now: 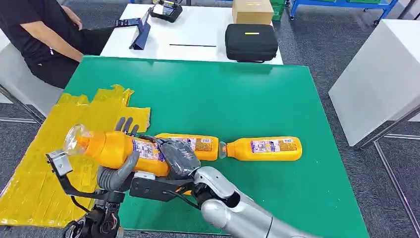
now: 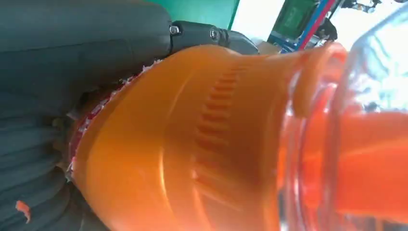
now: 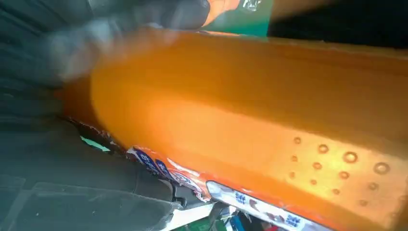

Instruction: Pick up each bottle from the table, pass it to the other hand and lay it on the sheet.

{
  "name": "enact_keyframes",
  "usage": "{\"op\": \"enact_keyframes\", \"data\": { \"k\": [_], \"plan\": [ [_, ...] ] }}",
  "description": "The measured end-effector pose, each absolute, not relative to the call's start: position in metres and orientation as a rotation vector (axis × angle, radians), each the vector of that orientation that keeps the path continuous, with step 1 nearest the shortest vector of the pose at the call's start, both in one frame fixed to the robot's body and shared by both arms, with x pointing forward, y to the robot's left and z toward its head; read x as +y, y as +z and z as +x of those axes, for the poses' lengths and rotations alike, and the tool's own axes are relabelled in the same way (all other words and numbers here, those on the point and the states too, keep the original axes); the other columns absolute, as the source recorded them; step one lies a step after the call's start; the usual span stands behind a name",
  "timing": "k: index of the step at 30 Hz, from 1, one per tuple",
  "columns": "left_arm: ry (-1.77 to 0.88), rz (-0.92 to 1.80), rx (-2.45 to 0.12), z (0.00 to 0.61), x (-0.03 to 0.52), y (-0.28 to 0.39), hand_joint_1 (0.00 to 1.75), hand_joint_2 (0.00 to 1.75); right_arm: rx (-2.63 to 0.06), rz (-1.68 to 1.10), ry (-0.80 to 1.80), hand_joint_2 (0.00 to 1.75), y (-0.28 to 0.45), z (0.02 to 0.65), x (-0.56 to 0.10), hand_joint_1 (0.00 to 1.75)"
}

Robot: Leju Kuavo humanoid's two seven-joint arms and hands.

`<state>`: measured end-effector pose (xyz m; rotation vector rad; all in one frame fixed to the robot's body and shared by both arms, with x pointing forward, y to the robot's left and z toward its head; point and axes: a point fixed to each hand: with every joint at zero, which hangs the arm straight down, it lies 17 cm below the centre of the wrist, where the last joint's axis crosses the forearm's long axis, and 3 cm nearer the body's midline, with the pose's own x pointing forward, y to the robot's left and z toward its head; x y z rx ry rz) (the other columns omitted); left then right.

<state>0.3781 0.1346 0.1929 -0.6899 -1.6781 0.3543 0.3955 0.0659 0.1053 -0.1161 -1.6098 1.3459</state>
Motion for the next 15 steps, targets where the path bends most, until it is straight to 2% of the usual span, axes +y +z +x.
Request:
{"op": "enact_keyframes", "data": {
  "k": [9,10,11,12,13,14,15],
  "plan": [
    [0.401,-0.644,-1.691,0.374,0.146,0.187,1.75,1.75,-1.580,-0.114,1.333,1.75,0.098,0.390,0.069,1.71],
    [0.402,-0.643,-1.691,0.374,0.147,0.187,1.75,1.75,-1.579,-0.113,1.330,1.75,0.098,0.390,0.070,0.37],
    [0.404,-0.642,-1.693,0.375,0.147,0.187,1.75,1.75,-1.580,-0.113,1.324,1.75,0.099,0.391,0.070,0.37],
    [0.405,-0.640,-1.699,0.375,0.147,0.189,1.75,1.75,-1.584,-0.114,1.311,1.75,0.100,0.391,0.071,0.00],
    [0.400,-0.635,-1.712,0.376,0.147,0.192,1.75,1.75,-1.597,-0.120,1.289,1.75,0.103,0.393,0.071,0.00],
    [0.394,-0.630,-1.727,0.378,0.146,0.196,1.75,1.75,-1.608,-0.128,1.269,0.00,0.106,0.394,0.070,0.00],
    [0.389,-0.624,-1.741,0.380,0.146,0.199,1.75,1.75,-1.616,-0.133,1.253,0.00,0.108,0.396,0.070,0.00]
  ]
}}
